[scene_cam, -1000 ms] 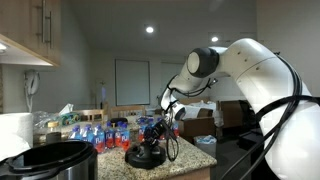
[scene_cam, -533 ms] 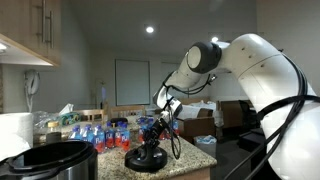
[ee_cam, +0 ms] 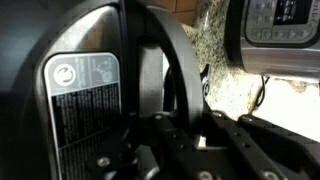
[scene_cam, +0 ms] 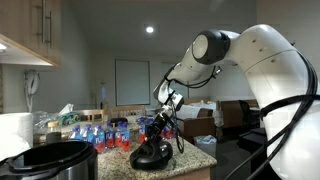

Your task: Cover the cooker with a lid

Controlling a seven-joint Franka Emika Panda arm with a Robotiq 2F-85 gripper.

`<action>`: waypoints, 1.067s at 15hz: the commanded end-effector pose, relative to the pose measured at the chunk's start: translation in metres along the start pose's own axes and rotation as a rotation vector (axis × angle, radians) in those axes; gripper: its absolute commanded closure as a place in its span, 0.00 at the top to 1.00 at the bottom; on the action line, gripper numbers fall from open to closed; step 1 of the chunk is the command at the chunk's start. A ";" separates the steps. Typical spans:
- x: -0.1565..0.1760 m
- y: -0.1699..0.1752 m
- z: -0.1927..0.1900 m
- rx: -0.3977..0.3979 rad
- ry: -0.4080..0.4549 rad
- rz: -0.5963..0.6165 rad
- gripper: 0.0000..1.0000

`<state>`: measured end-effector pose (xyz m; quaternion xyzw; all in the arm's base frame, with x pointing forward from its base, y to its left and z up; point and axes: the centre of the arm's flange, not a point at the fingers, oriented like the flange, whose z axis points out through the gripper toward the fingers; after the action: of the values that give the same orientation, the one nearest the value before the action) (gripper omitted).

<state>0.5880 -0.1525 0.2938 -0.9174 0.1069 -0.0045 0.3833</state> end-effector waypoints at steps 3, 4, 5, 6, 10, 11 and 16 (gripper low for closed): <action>-0.046 -0.042 -0.041 0.054 0.026 -0.070 0.07; -0.051 -0.048 -0.048 0.064 0.031 -0.086 0.07; -0.057 -0.055 -0.054 0.074 0.036 -0.101 0.07; -0.061 -0.062 -0.061 0.089 0.041 -0.113 0.07; -0.074 -0.098 -0.092 0.095 0.035 -0.149 0.07; -0.074 -0.100 -0.096 0.075 0.031 -0.164 0.06; -0.061 -0.087 -0.089 0.057 0.038 -0.154 0.05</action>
<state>0.5373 -0.1436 0.4226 -0.9113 0.0429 -0.0543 0.4059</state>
